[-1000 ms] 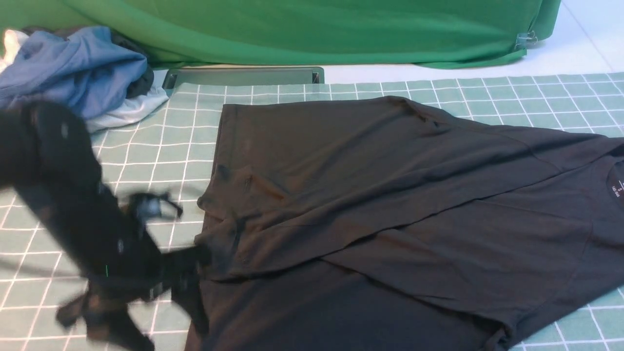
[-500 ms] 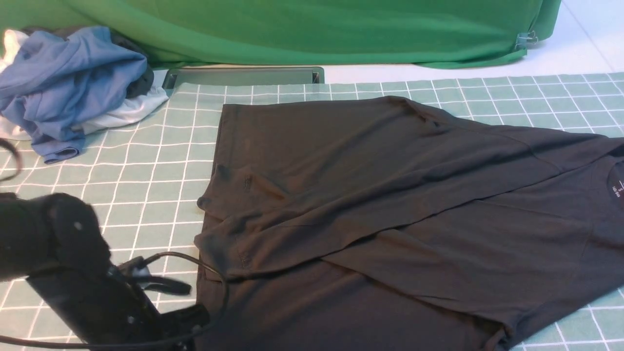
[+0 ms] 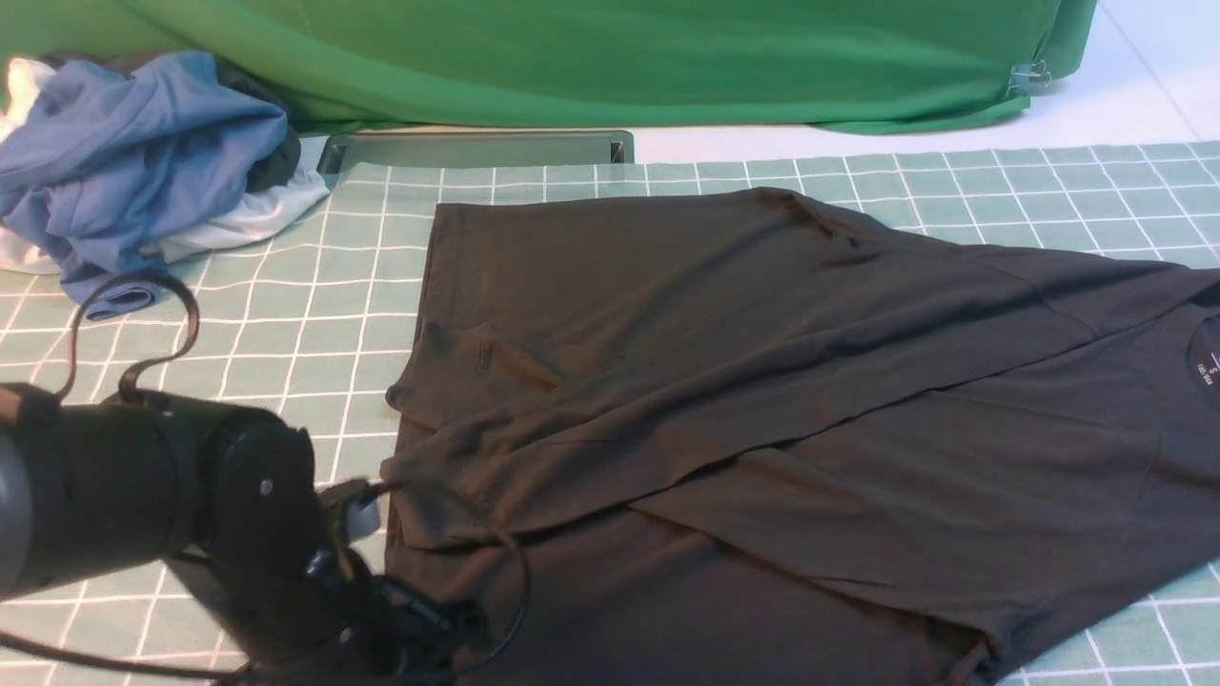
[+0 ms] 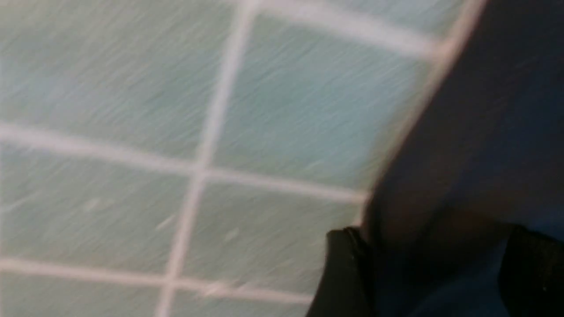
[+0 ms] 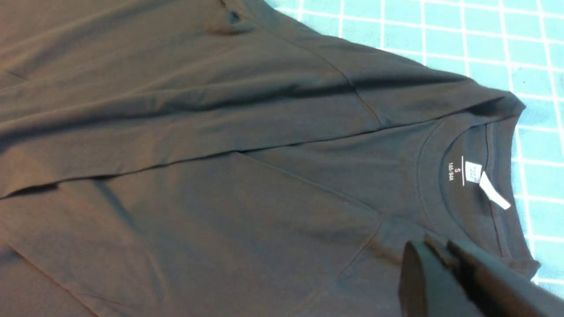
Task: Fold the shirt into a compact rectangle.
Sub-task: 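Grasp the near edge of the shirt at its hem and shoulder corners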
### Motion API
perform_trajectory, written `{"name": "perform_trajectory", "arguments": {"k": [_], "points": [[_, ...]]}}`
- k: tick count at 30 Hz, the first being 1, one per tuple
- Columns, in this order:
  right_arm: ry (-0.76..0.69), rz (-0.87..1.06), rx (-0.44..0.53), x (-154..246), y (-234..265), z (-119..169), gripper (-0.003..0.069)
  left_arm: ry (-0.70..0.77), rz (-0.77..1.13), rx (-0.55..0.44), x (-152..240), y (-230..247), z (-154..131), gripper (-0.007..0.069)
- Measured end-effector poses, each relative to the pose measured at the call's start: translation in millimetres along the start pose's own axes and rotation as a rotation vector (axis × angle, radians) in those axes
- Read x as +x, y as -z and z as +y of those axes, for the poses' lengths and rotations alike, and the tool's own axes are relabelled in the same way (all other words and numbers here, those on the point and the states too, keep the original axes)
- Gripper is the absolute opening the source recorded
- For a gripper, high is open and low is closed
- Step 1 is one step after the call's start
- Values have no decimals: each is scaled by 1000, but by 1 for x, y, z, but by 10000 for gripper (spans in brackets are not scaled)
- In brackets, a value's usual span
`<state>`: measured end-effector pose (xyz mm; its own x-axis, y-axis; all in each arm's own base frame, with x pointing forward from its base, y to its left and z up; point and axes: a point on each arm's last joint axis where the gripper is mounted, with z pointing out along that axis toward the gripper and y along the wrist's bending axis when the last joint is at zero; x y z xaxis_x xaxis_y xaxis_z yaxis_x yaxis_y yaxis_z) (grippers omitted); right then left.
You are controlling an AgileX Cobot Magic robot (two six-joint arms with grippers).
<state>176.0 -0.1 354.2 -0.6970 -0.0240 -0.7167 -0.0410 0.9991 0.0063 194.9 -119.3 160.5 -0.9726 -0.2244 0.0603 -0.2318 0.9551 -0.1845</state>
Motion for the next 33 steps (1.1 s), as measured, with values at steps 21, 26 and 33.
{"name": "perform_trajectory", "arguments": {"k": [21, 26, 33], "points": [[-24, 202, -166, 25, -9, 23, 192, -134, 80, -78, 3, 3, 4, 15], [68, 386, -225, 57, -40, 41, 300, -148, 68, -84, 4, 6, 5, 15], [378, 563, -242, 96, -80, 72, 391, -171, 71, -90, 4, 6, 6, 15]]}}
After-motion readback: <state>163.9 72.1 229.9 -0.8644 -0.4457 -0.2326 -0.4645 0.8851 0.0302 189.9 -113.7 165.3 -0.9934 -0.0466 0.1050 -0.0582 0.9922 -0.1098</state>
